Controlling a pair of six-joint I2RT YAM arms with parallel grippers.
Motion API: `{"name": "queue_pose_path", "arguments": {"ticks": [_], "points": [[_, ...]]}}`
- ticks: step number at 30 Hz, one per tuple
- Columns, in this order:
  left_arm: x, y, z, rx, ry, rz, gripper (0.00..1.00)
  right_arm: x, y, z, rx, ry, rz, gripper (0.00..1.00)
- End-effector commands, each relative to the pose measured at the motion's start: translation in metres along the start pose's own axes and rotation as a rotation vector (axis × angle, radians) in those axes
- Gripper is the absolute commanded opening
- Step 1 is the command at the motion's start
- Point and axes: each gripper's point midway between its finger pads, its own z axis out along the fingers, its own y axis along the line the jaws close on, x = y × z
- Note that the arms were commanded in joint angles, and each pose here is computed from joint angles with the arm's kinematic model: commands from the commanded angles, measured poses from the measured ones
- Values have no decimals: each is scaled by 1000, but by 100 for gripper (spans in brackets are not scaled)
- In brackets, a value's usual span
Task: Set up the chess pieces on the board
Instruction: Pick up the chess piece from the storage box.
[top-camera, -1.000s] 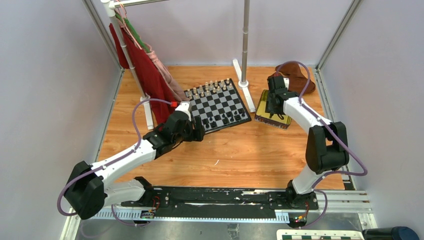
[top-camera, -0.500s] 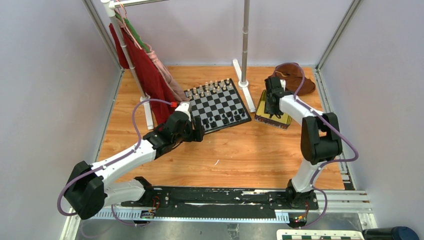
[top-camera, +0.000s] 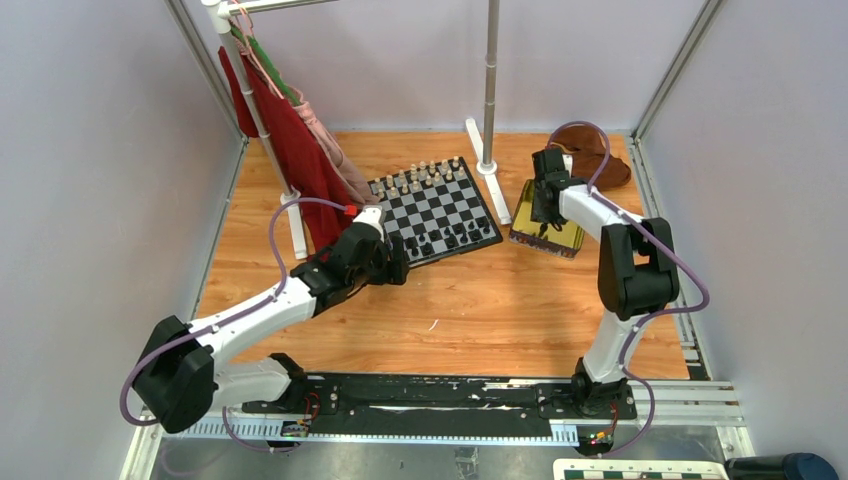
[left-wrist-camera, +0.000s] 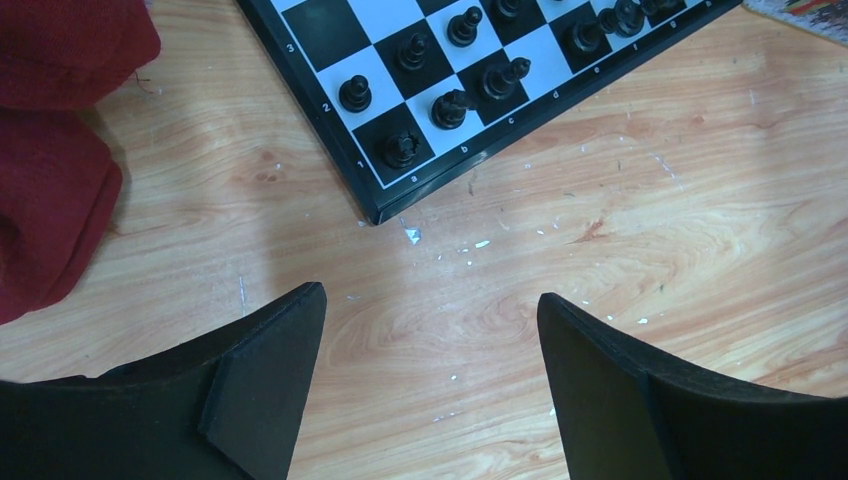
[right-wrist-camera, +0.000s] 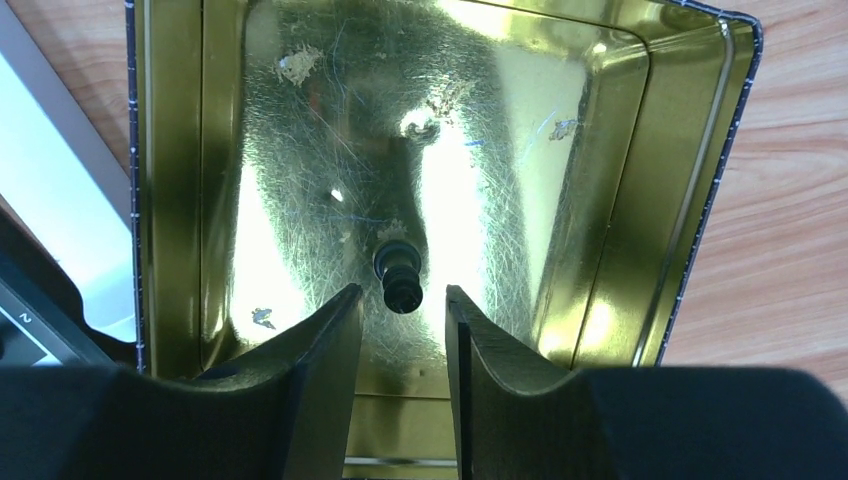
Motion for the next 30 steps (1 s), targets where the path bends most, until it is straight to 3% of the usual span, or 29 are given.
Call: {"name": "queue_pose_path", "arguments": {"ticks": [1, 17, 23, 30], "points": [[0, 4, 5, -18, 1, 18, 83, -7, -5, 7, 6, 0, -6, 39], [-1, 3, 12, -22, 9, 40, 83, -11, -4, 15, 6, 5, -7, 25], [-1, 3, 11, -23, 7, 47, 83, -12, -4, 13, 3, 0, -9, 3], [-3, 4, 8, -24, 1, 43, 83, -19, -7, 2, 1, -22, -16, 0]]}}
